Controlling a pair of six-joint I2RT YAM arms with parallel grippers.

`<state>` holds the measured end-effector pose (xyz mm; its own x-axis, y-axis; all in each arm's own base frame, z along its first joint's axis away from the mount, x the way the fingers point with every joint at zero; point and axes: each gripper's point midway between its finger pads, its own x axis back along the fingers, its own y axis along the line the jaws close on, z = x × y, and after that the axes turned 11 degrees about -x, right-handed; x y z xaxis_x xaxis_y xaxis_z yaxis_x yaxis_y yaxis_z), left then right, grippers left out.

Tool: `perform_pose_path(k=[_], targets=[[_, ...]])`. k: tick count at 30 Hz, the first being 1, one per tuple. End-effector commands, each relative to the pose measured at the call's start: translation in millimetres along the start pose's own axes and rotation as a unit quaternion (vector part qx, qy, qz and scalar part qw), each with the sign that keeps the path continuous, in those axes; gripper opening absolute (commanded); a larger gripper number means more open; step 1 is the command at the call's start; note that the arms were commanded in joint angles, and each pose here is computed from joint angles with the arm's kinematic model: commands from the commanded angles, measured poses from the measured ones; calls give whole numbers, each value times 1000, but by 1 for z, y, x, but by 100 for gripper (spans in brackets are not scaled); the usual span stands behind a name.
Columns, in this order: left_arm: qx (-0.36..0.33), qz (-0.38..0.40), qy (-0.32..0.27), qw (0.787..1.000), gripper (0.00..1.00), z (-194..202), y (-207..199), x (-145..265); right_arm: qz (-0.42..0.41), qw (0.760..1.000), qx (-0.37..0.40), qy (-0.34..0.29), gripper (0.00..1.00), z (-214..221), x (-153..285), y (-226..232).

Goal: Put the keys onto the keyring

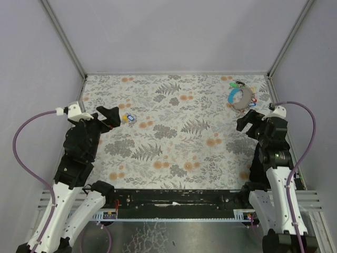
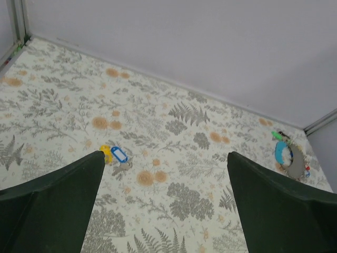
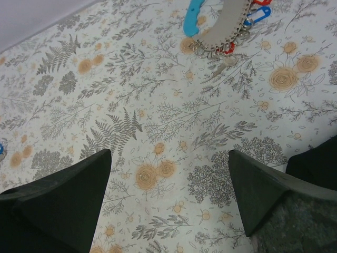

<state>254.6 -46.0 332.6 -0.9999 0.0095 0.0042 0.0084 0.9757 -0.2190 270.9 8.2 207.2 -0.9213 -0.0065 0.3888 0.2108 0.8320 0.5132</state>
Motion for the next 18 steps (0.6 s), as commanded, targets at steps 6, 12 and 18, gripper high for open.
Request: perform_pose_path(k=[6, 12, 18], targets=[[-40, 31, 126, 991, 100, 48, -13, -8, 16, 999, -28, -8, 99, -17, -56, 2], [-50, 24, 125, 991, 100, 50, -9, -8, 4, 999, -41, -5, 99, -21, -98, -3], [-58, 12, 132, 990, 100, 55, -5, -11, 0, 995, -102, -10, 100, -41, -143, -27]])
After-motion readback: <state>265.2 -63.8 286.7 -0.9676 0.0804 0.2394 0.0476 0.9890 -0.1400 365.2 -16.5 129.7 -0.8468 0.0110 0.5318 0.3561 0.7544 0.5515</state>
